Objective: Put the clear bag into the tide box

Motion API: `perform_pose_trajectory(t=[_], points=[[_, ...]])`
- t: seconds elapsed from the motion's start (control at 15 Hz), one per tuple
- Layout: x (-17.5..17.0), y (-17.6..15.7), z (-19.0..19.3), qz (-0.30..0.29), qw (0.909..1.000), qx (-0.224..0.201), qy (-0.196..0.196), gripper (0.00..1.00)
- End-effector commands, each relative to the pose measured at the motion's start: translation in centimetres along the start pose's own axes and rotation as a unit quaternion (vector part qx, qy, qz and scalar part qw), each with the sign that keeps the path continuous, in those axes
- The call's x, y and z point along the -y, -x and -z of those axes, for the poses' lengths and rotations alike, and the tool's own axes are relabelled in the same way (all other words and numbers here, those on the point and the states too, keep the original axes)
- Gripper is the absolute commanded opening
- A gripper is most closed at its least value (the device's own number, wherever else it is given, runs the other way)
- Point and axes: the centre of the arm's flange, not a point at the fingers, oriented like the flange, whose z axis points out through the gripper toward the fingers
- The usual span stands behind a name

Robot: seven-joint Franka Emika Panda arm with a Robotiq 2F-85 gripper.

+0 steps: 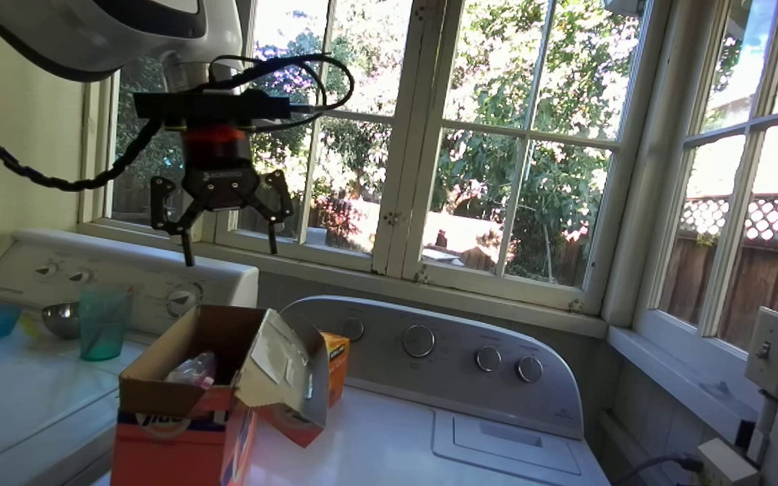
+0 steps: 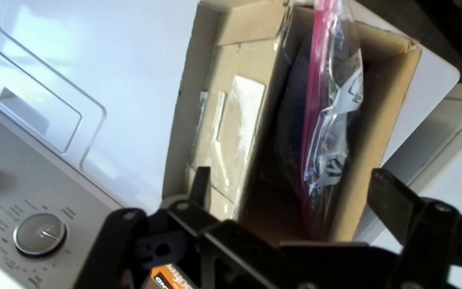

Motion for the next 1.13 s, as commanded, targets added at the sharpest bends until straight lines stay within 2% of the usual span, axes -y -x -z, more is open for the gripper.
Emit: perform_pose_trajectory(t=[0.0, 0.13, 0.2, 0.33, 1.07], points=[[-0.2, 5.1, -0.6, -0.068, 0.9977, 0.0, 0.004, 1.0], [-0.6, 6.9, -0.9, -0.085, 0.9964, 0.003, -0.002, 1.0], [-1.7, 5.3, -0.4, -0.064, 0.9979, 0.008, -0.003, 1.0], [-1.9, 6.6, -0.6, -0.076, 0.9971, 0.01, -0.006, 1.0], [-1.7, 6.4, -0.6, -0.078, 0.9969, 0.01, -0.006, 1.0]])
